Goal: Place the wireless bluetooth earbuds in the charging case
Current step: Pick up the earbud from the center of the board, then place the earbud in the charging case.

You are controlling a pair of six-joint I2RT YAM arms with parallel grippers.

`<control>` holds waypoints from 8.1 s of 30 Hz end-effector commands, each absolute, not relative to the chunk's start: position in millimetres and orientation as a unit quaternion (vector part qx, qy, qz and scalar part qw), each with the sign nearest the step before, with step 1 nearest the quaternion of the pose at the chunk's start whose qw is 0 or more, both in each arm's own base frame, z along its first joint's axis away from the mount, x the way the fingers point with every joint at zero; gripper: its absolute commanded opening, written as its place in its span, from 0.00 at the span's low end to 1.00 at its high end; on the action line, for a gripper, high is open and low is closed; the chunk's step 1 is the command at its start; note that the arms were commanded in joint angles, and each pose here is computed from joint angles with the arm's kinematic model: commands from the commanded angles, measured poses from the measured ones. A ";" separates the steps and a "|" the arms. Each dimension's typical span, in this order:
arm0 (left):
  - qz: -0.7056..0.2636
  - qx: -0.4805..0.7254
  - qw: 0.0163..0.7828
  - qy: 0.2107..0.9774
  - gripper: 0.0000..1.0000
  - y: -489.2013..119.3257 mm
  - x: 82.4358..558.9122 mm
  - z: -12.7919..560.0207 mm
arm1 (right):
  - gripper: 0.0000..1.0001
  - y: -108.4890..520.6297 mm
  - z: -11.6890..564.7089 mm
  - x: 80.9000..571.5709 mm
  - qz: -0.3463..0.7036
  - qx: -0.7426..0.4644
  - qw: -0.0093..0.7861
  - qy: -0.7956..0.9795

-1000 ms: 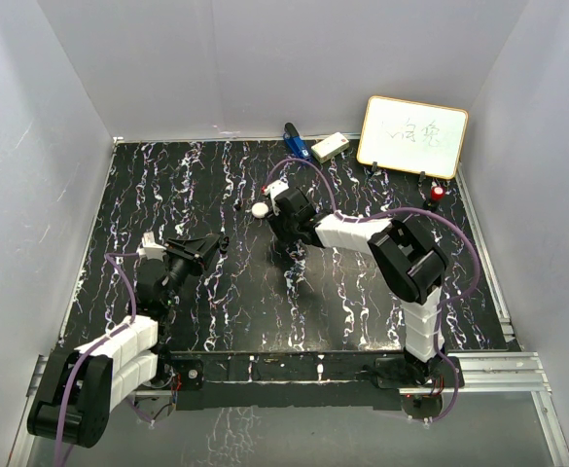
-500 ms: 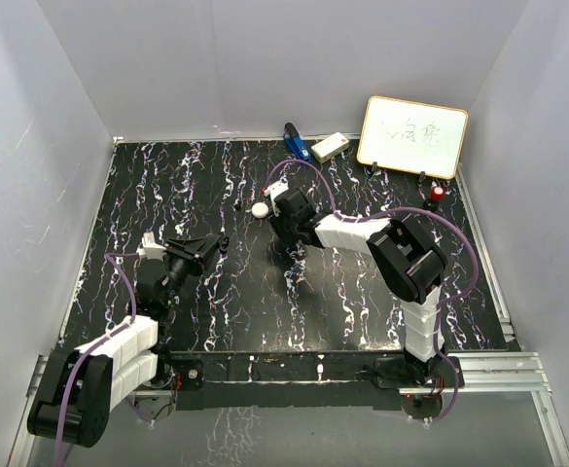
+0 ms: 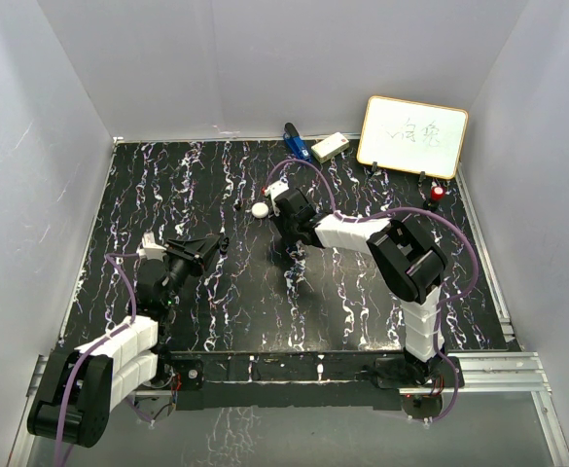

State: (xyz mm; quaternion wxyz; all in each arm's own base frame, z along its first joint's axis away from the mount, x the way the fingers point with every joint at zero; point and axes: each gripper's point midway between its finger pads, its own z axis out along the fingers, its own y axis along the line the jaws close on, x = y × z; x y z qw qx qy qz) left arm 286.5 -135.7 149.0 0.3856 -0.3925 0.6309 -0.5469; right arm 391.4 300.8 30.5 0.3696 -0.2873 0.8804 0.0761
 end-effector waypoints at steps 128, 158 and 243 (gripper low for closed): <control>-0.665 -0.272 0.355 0.599 0.00 -214.4 301.8 223.7 | 0.00 360.5 233.0 307.3 0.702 -0.098 0.341 0.617; -0.669 -0.268 0.355 0.595 0.00 -217.0 304.1 227.8 | 0.00 363.6 232.1 307.0 0.709 -0.097 0.335 0.613; -0.670 -0.288 0.381 0.569 0.00 -204.9 303.3 239.9 | 0.10 352.4 227.4 328.8 0.673 -0.036 0.354 0.648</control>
